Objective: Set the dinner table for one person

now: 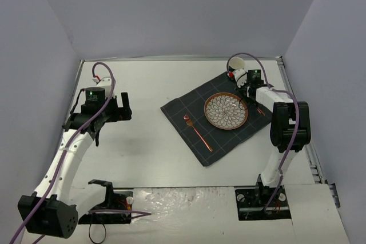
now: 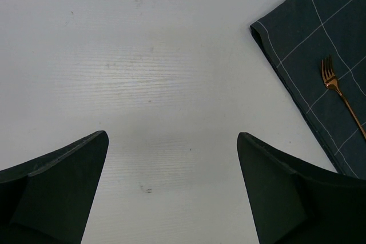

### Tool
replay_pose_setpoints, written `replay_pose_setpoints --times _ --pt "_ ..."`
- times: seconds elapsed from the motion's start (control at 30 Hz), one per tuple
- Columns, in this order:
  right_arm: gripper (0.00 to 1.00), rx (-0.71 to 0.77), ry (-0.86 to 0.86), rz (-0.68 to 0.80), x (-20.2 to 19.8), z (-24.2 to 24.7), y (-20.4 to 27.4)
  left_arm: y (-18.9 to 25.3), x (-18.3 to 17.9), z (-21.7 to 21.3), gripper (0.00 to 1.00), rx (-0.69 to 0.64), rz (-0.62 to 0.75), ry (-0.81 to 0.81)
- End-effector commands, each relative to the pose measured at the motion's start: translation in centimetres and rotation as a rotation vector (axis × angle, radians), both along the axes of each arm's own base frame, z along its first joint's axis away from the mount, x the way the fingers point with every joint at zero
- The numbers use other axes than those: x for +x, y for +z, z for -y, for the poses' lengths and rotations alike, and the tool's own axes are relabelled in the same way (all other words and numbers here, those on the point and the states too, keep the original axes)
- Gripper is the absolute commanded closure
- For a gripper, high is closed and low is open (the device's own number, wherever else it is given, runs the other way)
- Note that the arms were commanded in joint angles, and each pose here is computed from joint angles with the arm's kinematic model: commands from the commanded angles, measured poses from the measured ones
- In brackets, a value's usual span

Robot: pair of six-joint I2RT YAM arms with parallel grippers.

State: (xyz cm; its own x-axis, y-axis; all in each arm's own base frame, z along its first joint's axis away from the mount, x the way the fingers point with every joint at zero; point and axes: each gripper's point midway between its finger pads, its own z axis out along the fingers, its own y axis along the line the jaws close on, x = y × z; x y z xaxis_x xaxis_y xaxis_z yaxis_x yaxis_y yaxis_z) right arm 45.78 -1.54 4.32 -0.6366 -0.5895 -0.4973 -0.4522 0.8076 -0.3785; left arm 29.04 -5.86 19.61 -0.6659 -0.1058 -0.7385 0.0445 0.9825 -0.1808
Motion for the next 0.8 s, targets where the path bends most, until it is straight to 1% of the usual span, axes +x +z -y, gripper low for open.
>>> replay_pose_setpoints --times 0.0,0.23,0.3,0.47,0.63,0.77 --pt "1.00 0.008 0.006 0.129 2.8 0.8 2.1 1.4 0.6 -0.4 0.07 0.014 0.059 0.006" --pt "1.00 0.000 0.011 0.133 3.8 0.9 1.8 1.3 0.6 -0.4 0.07 0.015 0.054 0.003" --pt "1.00 -0.010 -0.022 0.127 3.7 2.5 1.6 1.2 0.6 -0.4 0.07 0.018 0.053 0.003" --pt "1.00 -0.001 -0.040 0.120 3.7 3.5 0.9 1.2 0.6 -0.4 0.07 0.019 0.053 0.004" --pt "0.96 0.002 -0.044 0.110 3.8 3.7 0.3 1.1 0.5 -0.4 0.07 0.019 0.051 -0.001" --pt "0.95 0.007 -0.035 0.098 3.7 3.7 -0.2 1.2 0.5 -0.4 0.07 0.022 0.054 -0.002"
